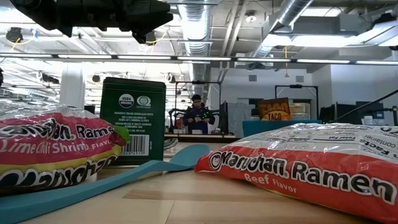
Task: Pick & Place Food Item
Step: Put the top red noodle pack into the transparent bin, then adjust the transparent bin
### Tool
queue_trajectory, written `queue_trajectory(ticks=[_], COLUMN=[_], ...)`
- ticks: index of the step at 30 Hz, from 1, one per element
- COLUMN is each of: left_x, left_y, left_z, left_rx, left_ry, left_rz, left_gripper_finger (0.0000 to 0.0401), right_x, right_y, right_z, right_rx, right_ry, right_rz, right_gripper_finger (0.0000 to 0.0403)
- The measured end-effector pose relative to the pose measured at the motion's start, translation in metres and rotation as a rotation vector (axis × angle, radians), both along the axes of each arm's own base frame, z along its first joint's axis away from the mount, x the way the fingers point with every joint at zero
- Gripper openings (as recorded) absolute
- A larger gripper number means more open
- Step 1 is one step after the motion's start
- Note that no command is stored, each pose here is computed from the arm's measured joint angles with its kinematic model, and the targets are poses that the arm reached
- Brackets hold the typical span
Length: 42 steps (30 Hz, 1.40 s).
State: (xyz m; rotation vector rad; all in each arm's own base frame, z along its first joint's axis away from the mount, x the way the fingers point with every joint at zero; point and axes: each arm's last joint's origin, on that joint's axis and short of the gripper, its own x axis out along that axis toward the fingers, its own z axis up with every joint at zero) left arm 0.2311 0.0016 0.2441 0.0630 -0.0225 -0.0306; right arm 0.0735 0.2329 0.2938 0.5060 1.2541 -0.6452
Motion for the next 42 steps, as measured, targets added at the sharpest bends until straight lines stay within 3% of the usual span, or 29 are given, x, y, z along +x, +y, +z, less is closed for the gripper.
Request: queue_trajectory(ticks=[15, 21, 29, 34, 42], left_x=[0.000, 0.000, 0.000, 0.000, 0.000], left_y=[0.000, 0.000, 0.000, 0.000, 0.000], left_z=[0.000, 0.000, 0.000, 0.000, 0.000], left_rx=[0.000, 0.000, 0.000, 0.000, 0.000], left_ry=[0.000, 0.000, 0.000, 0.000, 0.000], left_rz=[-0.001, -0.001, -0.002, -0.002, -0.005], left_gripper_finger=[0.0136, 0.0136, 0.0136, 0.0136, 0.0136], right_x=[0.005, 0.009, 0.011, 0.010, 0.019], right_y=[-0.001, -0.003, -0.007, -0.007, -0.011], right_z=[0.000, 0.000, 0.000, 0.000, 0.000], right_rx=[0.018, 0.027, 0.018, 0.007, -0.001], right_ry=[0.031, 0.062, 0.114, 0.149, 0.166], right_rz=[-0.031, -0.107, -0.133, -0.077, -0.007], right_gripper_finger=[0.0000, 0.0001, 0.0050, 0.0072, 0.0074])
